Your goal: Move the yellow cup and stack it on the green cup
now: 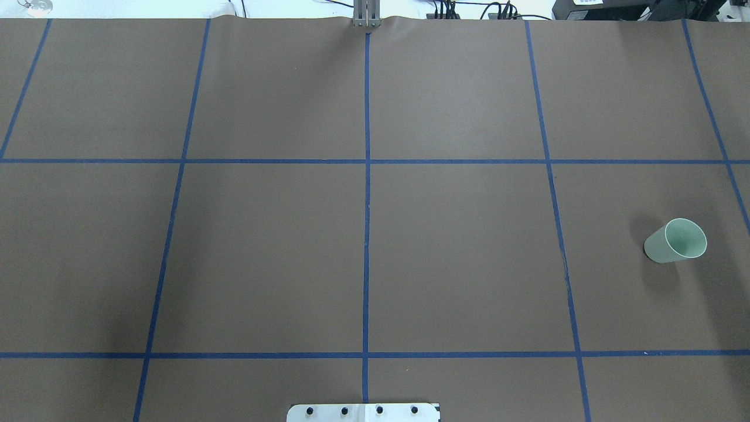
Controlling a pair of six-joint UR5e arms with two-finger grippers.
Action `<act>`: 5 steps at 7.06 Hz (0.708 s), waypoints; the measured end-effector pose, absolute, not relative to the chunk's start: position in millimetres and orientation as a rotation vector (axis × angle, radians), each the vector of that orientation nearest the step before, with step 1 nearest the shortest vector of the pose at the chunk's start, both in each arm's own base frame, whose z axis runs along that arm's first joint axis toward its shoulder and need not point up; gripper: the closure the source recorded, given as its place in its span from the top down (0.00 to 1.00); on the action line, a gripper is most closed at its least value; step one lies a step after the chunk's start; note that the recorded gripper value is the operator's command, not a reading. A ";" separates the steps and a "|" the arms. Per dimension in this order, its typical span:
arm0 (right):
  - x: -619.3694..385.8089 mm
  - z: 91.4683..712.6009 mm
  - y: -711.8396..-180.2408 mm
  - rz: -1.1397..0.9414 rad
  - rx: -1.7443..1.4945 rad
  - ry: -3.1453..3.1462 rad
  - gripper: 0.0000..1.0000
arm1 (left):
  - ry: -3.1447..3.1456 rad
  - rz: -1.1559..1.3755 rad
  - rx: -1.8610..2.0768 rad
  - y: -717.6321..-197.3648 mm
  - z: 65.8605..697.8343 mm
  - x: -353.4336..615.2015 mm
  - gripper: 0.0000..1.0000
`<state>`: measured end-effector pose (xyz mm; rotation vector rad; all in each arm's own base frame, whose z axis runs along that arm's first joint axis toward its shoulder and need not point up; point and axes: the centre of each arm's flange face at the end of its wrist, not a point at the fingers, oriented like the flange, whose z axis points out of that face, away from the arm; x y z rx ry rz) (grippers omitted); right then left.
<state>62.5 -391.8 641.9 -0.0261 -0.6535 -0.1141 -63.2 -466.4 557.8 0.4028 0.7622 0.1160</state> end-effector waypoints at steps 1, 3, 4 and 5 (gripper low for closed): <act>62.2 639.7 -394.0 -0.122 -0.002 -0.654 1.00 | 0.772 0.085 0.433 -467.4 545.1 -62.4 1.00; 62.1 641.5 -391.8 -0.127 0.010 -0.657 1.00 | 0.743 -0.034 0.439 -455.0 530.8 -65.4 1.00; 62.1 644.2 -388.7 -0.127 0.005 -0.658 1.00 | 0.671 -0.127 0.423 -442.0 538.8 -71.8 1.00; 62.2 649.3 -384.7 -0.122 -0.007 -0.658 1.00 | 0.590 -0.231 0.402 -429.2 551.7 -79.7 1.00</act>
